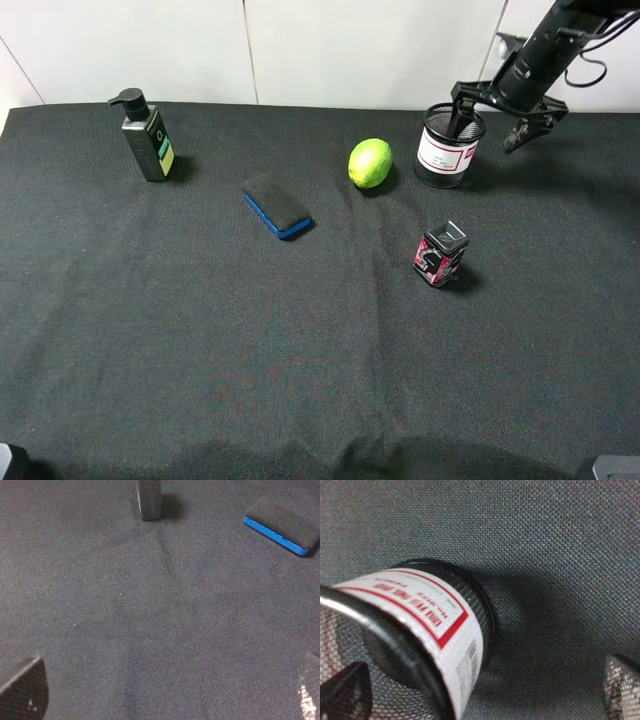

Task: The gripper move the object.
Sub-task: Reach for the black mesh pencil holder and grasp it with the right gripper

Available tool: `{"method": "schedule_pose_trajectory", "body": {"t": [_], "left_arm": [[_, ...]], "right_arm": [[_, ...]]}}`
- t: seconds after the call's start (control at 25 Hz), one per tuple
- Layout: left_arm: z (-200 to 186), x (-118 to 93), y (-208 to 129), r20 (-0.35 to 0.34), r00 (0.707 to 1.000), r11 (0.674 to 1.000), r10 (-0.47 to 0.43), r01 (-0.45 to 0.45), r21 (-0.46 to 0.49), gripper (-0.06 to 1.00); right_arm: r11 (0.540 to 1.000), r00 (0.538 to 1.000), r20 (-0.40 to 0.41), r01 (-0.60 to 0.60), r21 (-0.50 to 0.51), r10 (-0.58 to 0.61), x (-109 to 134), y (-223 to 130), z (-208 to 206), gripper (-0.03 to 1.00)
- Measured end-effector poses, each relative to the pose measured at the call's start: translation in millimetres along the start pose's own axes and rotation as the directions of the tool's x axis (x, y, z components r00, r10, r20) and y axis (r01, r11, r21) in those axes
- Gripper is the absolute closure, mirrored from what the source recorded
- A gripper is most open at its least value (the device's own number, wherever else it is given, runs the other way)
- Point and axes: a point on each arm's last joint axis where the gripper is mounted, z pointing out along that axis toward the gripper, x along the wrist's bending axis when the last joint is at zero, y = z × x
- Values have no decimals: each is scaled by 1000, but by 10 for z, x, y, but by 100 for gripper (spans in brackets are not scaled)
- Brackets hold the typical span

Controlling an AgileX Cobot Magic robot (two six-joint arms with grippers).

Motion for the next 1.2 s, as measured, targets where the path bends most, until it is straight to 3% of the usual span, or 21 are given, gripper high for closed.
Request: {"method": "schedule_pose_trajectory", "body": {"t": [0.56, 1.0, 1.2], "left_arm": [[0, 0, 0, 0, 1000, 1000, 0, 0, 0, -5], [0, 0, 0, 0, 1000, 1000, 0, 0, 0, -5], [0, 0, 0, 0, 1000, 1000, 0, 0, 0, -5]], "right_arm": [[1000, 1000, 4, -8, 16, 8, -44, -4, 193, 29], [1000, 1000, 3, -9, 16, 9, -43, -5, 197, 70], [1000, 1000, -3, -13, 14, 13, -38, -3, 197, 73]]}}
